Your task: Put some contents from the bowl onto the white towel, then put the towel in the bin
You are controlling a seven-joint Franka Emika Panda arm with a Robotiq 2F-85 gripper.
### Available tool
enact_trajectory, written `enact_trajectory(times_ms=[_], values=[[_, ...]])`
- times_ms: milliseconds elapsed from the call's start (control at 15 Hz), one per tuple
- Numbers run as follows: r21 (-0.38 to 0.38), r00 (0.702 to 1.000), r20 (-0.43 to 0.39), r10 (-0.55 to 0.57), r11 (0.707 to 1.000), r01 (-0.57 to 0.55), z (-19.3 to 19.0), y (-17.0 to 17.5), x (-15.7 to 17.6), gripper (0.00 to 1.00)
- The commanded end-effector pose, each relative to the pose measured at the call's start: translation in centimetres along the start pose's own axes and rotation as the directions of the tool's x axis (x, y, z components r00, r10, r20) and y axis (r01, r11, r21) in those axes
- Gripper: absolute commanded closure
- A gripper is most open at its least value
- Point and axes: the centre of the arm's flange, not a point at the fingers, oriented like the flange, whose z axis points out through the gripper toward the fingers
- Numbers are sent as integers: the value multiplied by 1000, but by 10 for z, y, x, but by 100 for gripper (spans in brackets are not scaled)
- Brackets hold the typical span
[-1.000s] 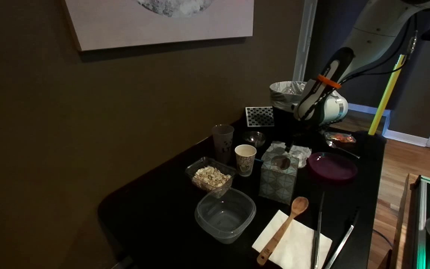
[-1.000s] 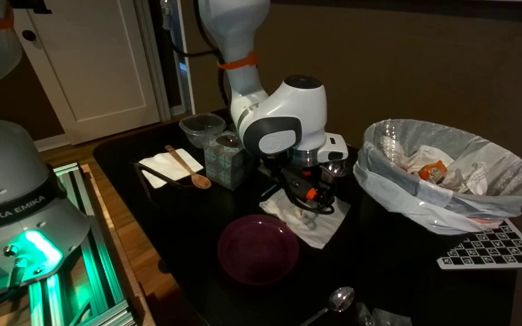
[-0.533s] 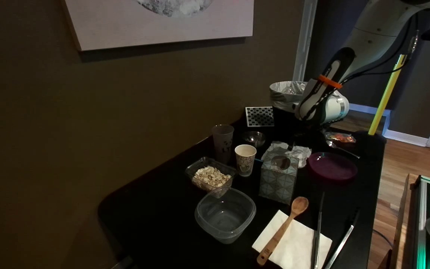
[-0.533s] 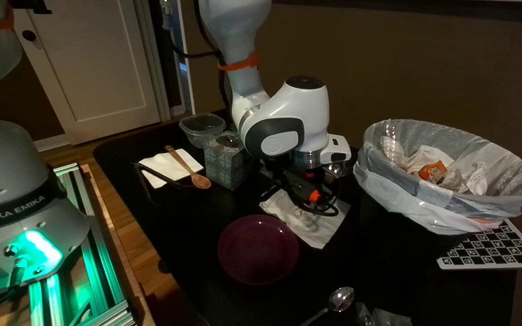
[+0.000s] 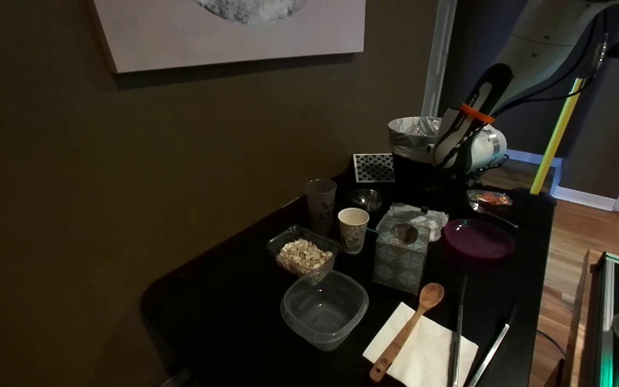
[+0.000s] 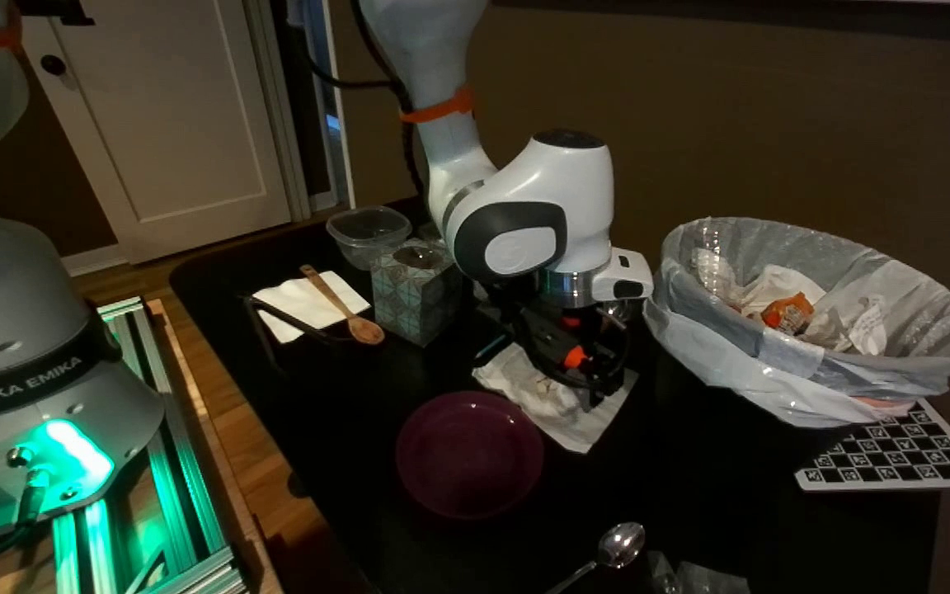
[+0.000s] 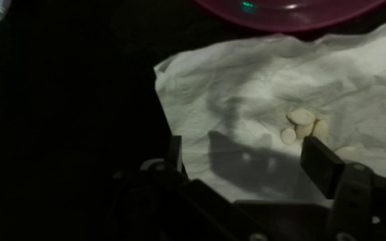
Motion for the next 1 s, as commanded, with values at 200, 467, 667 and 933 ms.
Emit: enact_trajectory(times_ms=[200,467,667,933], values=[[-41,986,98,135,990,-132,-13,12,-22,0],[-52,976,81,204,978,-201,0,23,-35,0],[-36,968,68,242,970,-240,9,28,-41,0],[-21,959,15,283,959,-283,21,31,-40,0]])
